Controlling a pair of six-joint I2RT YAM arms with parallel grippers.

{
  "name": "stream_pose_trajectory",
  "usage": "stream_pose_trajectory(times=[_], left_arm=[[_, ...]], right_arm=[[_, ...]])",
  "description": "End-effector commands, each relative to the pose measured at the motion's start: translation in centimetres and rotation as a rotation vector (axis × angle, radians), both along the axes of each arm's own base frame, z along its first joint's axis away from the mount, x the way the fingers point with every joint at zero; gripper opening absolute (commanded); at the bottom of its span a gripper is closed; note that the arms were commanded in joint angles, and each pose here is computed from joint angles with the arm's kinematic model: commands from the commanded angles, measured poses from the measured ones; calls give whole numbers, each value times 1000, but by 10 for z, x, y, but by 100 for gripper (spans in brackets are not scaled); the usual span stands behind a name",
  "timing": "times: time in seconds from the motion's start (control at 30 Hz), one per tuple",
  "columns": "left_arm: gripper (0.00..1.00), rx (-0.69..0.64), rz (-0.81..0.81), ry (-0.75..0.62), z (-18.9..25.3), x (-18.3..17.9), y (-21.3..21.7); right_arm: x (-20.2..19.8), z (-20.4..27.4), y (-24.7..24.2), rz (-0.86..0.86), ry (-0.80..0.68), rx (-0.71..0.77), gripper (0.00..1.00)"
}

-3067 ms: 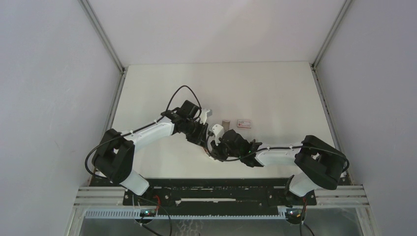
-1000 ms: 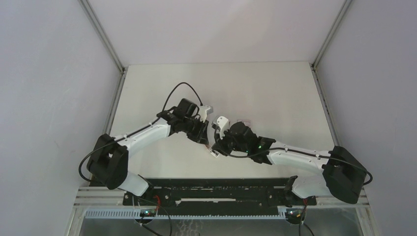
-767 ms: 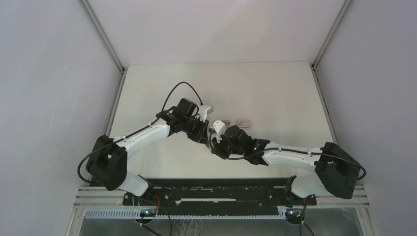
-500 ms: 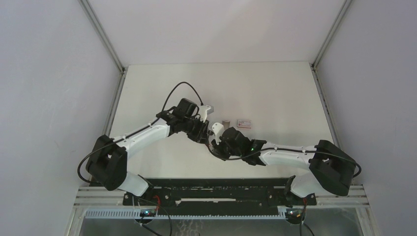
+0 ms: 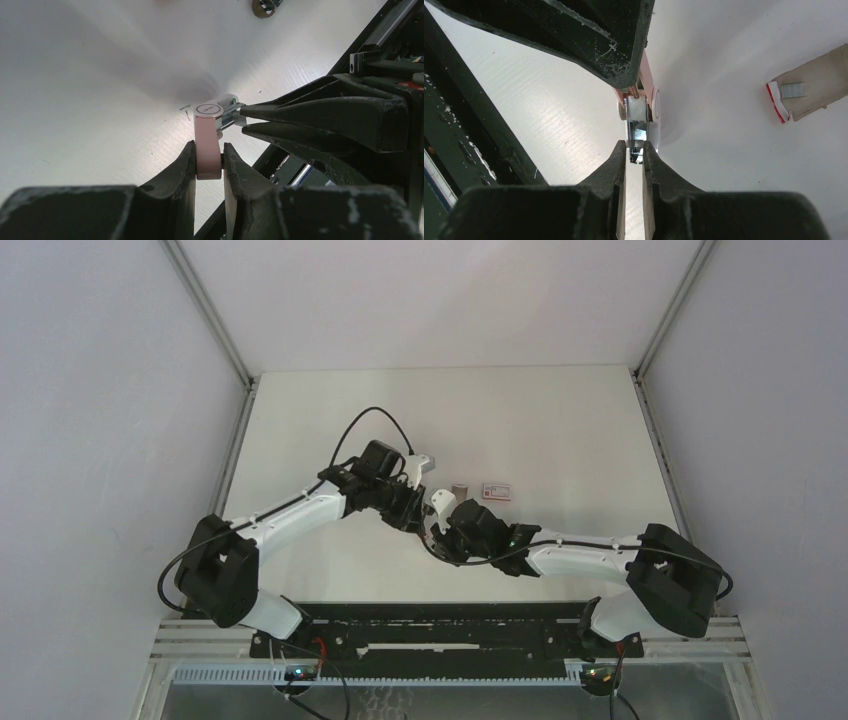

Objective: Load the staples into the stapler

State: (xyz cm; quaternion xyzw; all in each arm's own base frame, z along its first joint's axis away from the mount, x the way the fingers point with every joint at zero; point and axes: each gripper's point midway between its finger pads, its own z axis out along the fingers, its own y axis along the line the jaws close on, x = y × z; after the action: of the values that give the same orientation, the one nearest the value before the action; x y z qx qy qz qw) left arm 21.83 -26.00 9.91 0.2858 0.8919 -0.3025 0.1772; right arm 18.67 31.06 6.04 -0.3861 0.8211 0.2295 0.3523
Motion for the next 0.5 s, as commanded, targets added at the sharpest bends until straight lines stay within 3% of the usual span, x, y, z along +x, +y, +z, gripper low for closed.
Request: stream_pose_trajectory(times=[0.0, 0.47], left_arm=[[0, -10, -29, -11, 0, -4, -1], [0, -13, -35, -9, 0, -5, -2]], right_arm=[[8, 14, 8, -5, -40, 22, 3], [12, 15, 12, 2, -49, 19, 3]])
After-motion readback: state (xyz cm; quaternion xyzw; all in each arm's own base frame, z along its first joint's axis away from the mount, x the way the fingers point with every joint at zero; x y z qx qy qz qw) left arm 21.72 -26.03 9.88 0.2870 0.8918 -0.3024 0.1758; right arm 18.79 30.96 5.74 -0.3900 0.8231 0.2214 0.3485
